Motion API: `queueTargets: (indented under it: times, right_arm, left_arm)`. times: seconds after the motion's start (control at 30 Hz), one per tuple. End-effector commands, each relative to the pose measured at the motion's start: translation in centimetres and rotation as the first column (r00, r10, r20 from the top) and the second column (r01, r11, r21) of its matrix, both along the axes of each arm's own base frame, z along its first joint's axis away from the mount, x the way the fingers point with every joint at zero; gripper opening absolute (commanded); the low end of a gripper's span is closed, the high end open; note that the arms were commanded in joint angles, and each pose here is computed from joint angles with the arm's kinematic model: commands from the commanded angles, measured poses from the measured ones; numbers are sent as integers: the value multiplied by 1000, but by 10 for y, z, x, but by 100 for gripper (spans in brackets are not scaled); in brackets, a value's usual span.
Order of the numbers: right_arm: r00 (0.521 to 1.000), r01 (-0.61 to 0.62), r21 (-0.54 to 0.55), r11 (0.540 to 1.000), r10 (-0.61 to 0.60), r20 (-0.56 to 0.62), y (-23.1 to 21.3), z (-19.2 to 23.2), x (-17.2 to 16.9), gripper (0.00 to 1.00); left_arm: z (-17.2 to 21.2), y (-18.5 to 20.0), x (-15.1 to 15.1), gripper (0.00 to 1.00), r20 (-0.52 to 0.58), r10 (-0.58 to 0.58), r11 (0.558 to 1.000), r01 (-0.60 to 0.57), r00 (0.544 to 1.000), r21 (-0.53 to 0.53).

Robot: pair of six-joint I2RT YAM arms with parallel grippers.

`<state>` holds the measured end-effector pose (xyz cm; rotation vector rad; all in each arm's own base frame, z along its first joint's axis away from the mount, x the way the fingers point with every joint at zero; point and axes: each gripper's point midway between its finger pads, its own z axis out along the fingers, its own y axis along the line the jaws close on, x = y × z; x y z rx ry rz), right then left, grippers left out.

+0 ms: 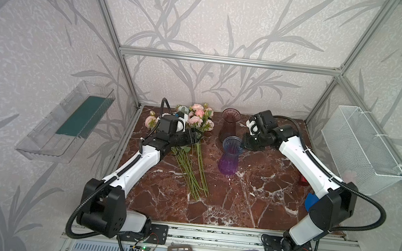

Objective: Arrange the flowers into the vase
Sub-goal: 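Lower the left gripper onto a pink rose stem and close it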

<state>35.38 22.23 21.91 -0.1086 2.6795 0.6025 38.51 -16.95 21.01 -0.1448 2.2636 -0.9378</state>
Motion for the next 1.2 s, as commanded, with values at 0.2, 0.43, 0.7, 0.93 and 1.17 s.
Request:
queueTargets:
  times: [0.2,0.43,0.7,0.93,1.17]
  right_arm:
    - [993,-15,24,1000,12,121,-10,54,-11,41]
    - [975,-20,-10,1000,22,223,-40,95,-50,42]
    - [966,-29,50,998,15,259,-66,97,-114,34]
    - [964,-5,-2,1000,5,267,-89,83,-139,34]
    - [959,-20,3,1000,19,282,-87,90,-138,31]
  left_arm:
    - [-51,-3,4,58,-145,-7,981,35,989,193]
    - [-85,-20,-6,51,-188,-27,933,92,982,349]
    - [-125,-1,3,43,-247,100,859,42,964,510]
    - [-147,-5,3,32,-283,88,854,74,955,514]
    - [-142,-2,5,13,-267,87,843,72,960,533]
